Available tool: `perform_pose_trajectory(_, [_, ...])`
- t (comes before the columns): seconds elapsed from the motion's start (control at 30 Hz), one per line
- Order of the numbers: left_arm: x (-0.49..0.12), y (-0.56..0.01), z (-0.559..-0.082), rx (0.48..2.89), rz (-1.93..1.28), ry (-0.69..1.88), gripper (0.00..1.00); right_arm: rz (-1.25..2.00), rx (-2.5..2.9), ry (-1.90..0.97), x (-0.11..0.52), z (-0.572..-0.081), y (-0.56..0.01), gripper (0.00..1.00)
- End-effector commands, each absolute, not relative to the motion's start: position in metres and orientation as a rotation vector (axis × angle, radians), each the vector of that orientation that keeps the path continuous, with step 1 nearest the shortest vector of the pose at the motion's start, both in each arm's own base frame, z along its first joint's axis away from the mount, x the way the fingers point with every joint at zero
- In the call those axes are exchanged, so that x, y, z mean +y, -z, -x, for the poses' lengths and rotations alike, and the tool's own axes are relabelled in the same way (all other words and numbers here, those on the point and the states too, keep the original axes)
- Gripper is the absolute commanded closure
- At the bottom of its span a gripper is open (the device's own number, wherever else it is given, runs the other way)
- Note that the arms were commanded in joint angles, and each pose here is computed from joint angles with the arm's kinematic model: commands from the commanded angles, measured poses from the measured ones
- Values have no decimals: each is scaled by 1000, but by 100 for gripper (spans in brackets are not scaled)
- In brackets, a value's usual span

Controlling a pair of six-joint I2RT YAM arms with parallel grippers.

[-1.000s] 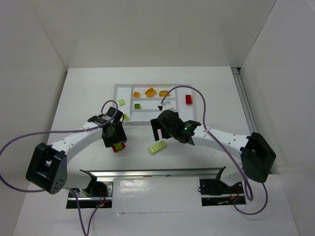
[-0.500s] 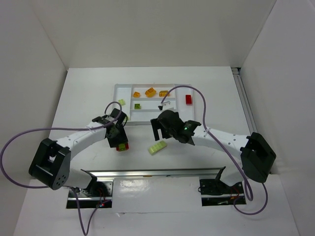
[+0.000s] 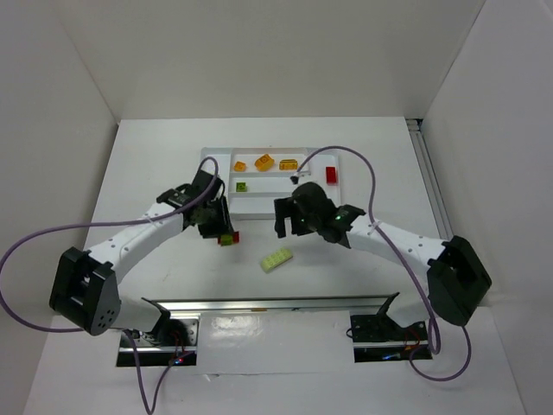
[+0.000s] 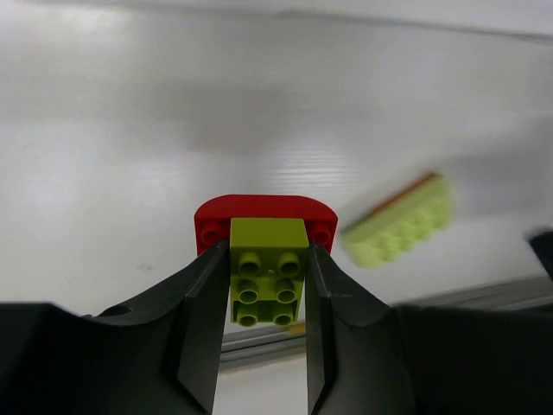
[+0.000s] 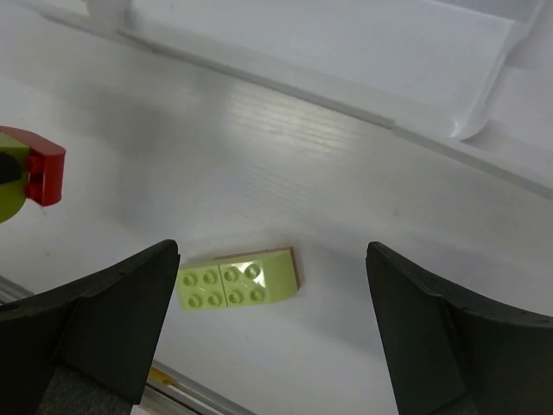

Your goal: Sort the legos into containers by color

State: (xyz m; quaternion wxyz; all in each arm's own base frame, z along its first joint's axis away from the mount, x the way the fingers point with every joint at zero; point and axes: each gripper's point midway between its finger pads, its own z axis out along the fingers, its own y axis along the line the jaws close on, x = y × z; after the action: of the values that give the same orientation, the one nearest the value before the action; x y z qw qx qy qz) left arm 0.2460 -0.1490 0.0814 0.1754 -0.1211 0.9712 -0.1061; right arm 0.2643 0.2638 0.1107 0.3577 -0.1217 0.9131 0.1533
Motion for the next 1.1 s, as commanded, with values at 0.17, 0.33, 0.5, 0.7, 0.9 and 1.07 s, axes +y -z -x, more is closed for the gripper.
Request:
perform_pose_trajectory(0.17, [-226, -215, -299, 2414, -272, 875, 100, 354, 2045, -1004, 265, -276, -214, 4])
perform_pose_trajectory(0.33, [-263, -240, -309, 2269, -433, 1121, 100, 386, 1955, -1115, 267, -275, -248, 4])
perform_pose_trajectory(0.5, [-282, -254, -318, 2187, -505, 1237, 100, 361, 1847, -1176, 257, -278, -280, 4])
perform_pose_trajectory(0.7, [-286, -261, -325, 2166, -507, 1252, 100, 323, 1884, -1212, 260, -287, -275, 6])
perform_pose_trajectory(0.9, [-286, -259, -325, 2171, -498, 1257, 100, 295, 1913, -1220, 267, -296, -270, 11])
perform_pose_trajectory(1.07, [-286, -259, -326, 2173, -491, 1246, 100, 302, 1929, -1243, 276, -293, -265, 16])
